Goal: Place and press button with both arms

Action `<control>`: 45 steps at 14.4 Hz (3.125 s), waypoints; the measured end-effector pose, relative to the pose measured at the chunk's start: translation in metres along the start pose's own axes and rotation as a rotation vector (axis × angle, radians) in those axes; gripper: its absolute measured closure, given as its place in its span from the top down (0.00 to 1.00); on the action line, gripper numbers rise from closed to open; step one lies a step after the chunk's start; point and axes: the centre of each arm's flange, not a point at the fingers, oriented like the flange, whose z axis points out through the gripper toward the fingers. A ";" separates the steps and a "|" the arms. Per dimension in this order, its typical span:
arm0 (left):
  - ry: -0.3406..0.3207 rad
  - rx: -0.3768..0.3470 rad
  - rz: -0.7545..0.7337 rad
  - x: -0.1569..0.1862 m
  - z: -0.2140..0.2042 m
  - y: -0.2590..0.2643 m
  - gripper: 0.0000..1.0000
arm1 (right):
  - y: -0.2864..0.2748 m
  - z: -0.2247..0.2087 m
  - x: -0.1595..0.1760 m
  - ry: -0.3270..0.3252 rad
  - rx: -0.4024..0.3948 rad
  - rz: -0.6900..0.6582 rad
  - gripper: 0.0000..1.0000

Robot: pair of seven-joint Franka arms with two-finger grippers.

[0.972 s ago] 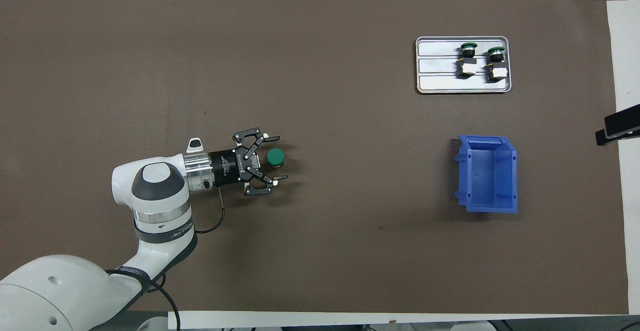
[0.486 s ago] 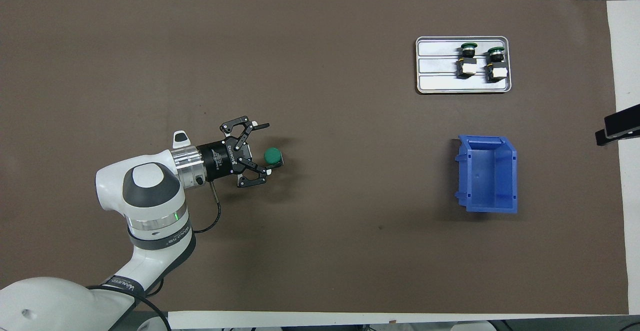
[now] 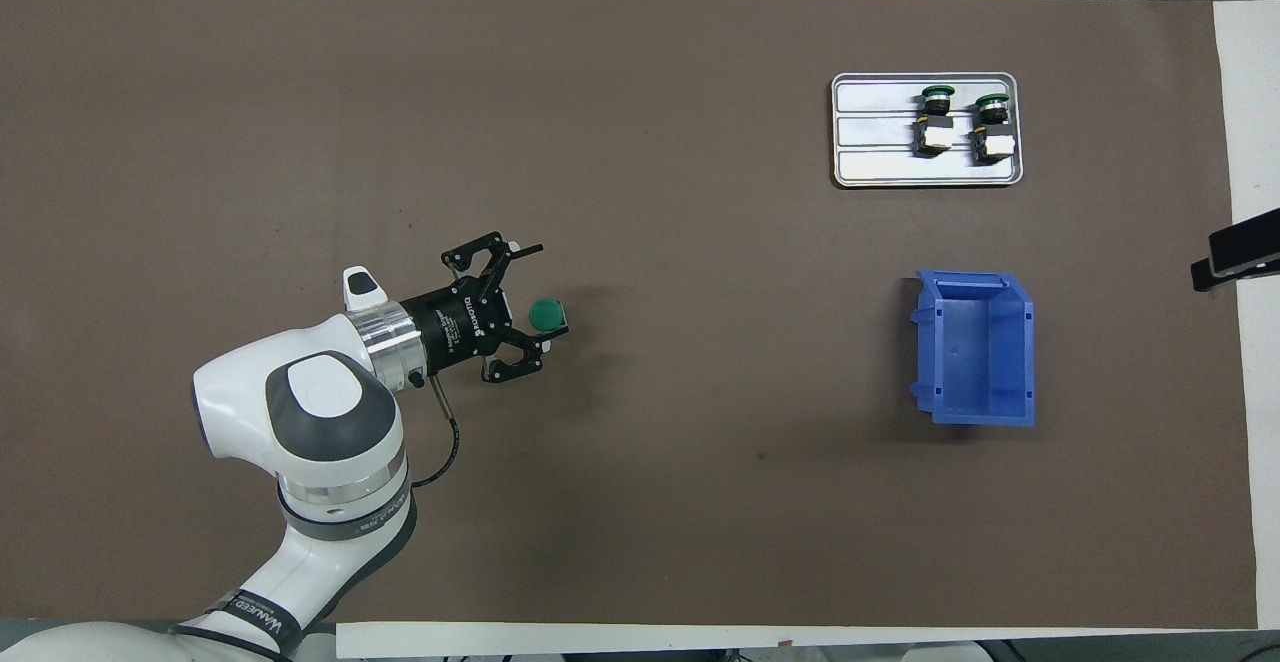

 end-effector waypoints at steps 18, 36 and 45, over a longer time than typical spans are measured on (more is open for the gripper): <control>0.247 0.406 0.514 -0.048 -0.049 0.060 1.00 | 0.000 0.000 0.000 0.000 0.000 0.000 1.00; 0.435 0.702 1.113 -0.124 -0.014 0.035 0.05 | 0.000 0.000 0.000 0.000 0.000 0.000 1.00; 0.413 0.745 1.174 -0.112 0.017 0.045 0.01 | 0.000 0.000 0.000 0.000 0.000 0.000 1.00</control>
